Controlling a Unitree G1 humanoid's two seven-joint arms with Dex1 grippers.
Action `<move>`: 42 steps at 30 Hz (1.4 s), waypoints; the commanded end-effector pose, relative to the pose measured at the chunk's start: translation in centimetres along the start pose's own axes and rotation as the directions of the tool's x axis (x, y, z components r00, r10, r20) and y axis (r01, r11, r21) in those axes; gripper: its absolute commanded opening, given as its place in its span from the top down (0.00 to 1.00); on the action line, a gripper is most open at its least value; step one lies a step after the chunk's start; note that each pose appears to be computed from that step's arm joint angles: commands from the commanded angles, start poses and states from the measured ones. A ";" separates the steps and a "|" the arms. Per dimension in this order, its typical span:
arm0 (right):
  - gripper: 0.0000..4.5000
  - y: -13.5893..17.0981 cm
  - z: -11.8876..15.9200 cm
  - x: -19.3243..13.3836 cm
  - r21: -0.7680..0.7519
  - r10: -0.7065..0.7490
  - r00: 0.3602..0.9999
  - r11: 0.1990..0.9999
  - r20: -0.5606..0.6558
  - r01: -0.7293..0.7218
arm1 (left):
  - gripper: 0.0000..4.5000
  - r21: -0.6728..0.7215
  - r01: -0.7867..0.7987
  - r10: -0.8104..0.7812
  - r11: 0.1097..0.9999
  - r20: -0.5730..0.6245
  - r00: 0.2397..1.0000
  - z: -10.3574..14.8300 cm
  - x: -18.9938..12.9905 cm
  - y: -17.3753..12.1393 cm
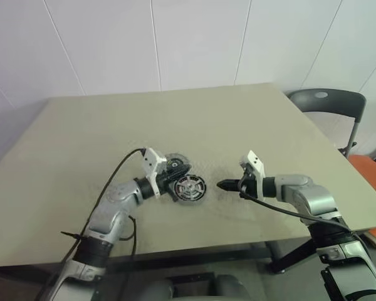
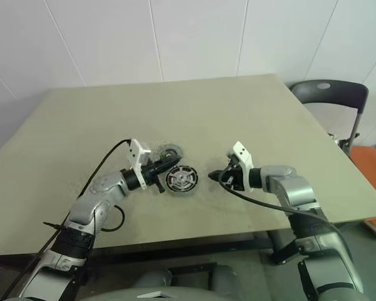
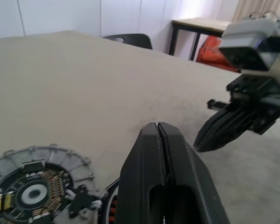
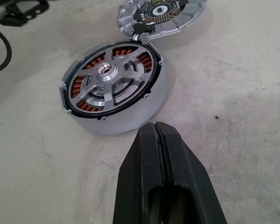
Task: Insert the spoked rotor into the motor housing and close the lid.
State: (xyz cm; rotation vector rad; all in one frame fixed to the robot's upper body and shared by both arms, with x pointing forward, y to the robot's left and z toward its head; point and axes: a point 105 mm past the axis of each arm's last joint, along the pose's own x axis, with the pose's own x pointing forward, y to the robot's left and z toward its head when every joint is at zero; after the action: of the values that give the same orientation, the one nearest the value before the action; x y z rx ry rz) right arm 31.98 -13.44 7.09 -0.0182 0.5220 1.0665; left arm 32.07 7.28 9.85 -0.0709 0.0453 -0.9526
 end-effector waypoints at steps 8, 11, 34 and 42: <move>1.00 0.3 1.2 0.1 -0.034 0.009 0.999 0.999 0.034 -0.008 | 0.99 0.002 0.111 -0.108 0.994 -0.189 0.976 -3.6 -0.3 -2.0; 1.00 0.3 1.1 0.2 -0.033 0.008 0.999 0.999 0.032 -0.007 | 0.99 -0.030 0.087 -0.092 0.996 -0.316 0.944 -6.0 -1.0 -1.9; 1.00 0.4 1.0 0.5 -0.031 0.017 0.999 0.999 0.029 -0.016 | 0.99 -0.091 0.002 -0.009 0.996 -0.074 0.997 -1.1 0.2 -0.7; 1.00 0.7 1.1 0.6 -0.030 0.021 0.999 0.999 0.039 -0.020 | 0.99 -0.011 -0.003 -0.002 1.000 -0.398 0.917 -7.6 0.0 -1.0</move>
State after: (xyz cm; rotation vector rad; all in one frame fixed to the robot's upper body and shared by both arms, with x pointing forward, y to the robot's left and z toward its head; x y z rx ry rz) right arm 31.80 -12.74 6.71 -0.0045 0.5239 1.0777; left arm 31.69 6.16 5.30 0.0572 0.3059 -0.9533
